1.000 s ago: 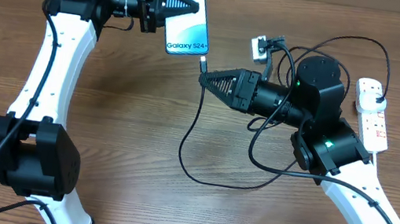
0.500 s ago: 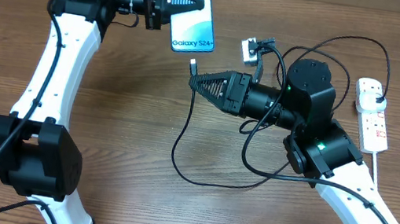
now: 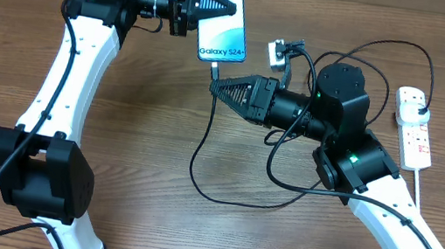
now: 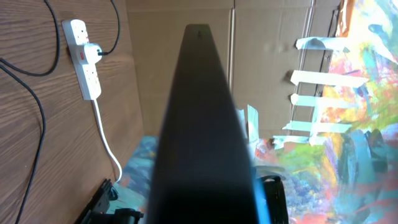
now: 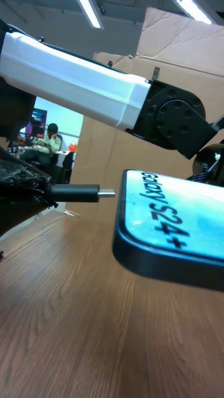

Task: Plug charger to phone and switch on socket
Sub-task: 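Lift the plug with the right gripper toward the phone's bottom port, then push the USB-C plug upward into the phone's bottom port with the right gripper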

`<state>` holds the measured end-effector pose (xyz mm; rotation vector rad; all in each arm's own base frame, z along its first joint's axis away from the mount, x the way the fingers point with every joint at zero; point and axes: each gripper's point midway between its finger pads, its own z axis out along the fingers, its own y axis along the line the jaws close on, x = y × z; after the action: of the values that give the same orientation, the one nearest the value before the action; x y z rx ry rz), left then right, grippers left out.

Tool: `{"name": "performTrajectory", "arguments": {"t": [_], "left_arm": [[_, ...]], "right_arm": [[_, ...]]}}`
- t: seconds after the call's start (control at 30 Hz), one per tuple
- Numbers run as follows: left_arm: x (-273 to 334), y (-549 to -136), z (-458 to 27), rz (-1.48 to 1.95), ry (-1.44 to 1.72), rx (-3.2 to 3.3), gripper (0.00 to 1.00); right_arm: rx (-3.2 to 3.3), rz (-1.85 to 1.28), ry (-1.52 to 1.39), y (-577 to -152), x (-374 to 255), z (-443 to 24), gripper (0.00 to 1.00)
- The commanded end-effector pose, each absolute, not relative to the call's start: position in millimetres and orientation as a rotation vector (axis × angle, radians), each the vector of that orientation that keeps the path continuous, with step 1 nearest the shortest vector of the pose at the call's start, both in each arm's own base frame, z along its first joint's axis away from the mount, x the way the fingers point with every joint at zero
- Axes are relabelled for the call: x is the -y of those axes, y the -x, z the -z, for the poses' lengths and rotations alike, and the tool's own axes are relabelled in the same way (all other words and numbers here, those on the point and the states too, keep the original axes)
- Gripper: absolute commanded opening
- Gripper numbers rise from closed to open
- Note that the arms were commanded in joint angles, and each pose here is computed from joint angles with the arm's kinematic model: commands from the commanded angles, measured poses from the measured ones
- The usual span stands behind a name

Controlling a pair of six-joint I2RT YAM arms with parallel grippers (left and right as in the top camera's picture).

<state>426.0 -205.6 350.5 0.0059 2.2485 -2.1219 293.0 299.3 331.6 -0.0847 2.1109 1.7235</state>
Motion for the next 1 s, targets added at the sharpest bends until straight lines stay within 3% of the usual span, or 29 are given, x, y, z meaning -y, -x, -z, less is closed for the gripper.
{"name": "performTrajectory", "arguments": {"t": [0.0, 0.97], "left_arm": [[202.0, -430.3, -354.9, 2.091, 0.009, -2.234, 0.04], [198.8, -433.1, -357.5, 2.075, -0.012, -2.212, 0.04]], "right_arm": [[-2.095, -1.713, 0.070, -296.4, -299.1, -335.4, 0.04], [-2.088, -1.692, -0.016, -311.6, -284.7, -334.5, 0.04]]}}
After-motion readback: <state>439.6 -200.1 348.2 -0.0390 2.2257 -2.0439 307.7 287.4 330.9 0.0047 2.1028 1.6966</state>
